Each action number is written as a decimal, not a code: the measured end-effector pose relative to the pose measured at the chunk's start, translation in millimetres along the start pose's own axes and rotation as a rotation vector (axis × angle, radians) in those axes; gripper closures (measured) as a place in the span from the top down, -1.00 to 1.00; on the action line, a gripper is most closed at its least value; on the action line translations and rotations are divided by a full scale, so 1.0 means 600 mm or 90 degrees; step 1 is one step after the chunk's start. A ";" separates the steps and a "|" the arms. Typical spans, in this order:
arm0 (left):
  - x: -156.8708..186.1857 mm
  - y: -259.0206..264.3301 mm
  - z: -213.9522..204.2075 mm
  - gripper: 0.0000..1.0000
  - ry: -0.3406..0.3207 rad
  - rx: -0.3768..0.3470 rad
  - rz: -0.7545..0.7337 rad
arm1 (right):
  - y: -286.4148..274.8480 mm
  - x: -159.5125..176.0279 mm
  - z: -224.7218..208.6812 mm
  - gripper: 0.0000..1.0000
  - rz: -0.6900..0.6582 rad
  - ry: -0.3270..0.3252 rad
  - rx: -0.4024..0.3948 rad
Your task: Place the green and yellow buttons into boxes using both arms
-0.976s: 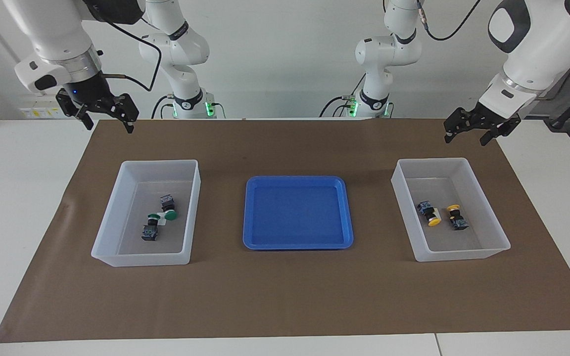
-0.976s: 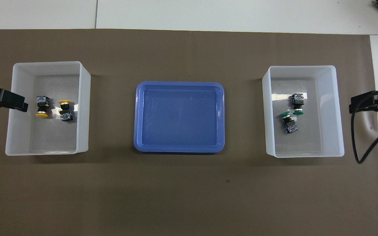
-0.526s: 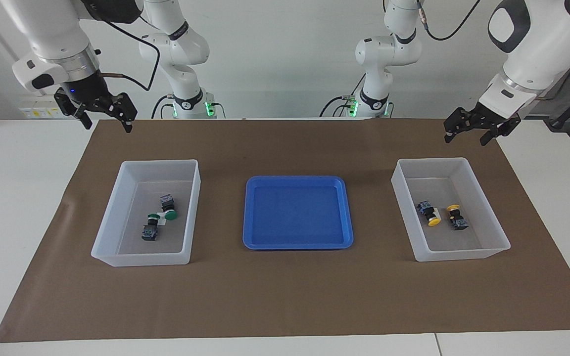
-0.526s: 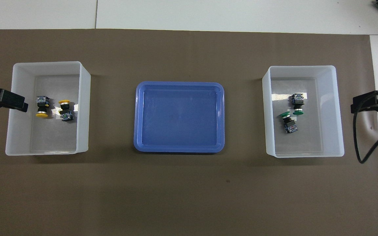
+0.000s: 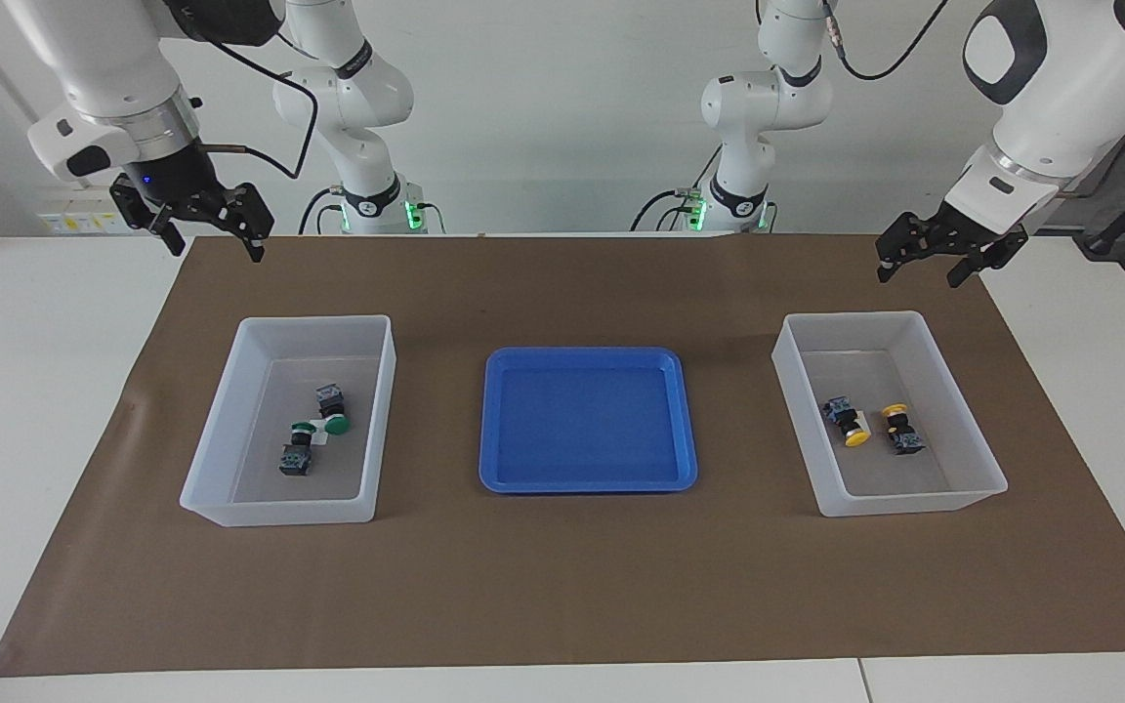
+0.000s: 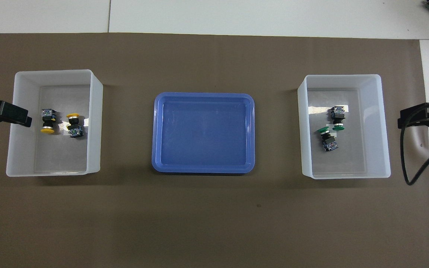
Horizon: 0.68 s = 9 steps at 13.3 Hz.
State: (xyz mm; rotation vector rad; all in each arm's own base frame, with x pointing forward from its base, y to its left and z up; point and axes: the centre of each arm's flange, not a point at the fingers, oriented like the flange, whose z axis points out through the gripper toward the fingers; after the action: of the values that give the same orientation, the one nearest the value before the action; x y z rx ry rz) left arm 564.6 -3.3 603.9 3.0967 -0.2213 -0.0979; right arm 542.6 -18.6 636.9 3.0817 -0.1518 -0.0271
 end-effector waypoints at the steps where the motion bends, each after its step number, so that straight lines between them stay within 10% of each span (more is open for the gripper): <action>1: 0.000 0.000 0.000 1.00 0.000 0.000 0.000 | 0.002 0.000 0.000 1.00 0.001 0.000 0.000; 9: 0.000 0.000 0.000 1.00 0.000 0.000 0.000 | -0.018 -0.002 0.000 1.00 -0.013 -0.002 -0.001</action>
State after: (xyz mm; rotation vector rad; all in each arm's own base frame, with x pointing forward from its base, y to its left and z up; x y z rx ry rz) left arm 564.6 -3.3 603.9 3.0967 -0.2213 -0.0979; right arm 542.4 -7.8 636.6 3.0821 -0.1216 -0.0320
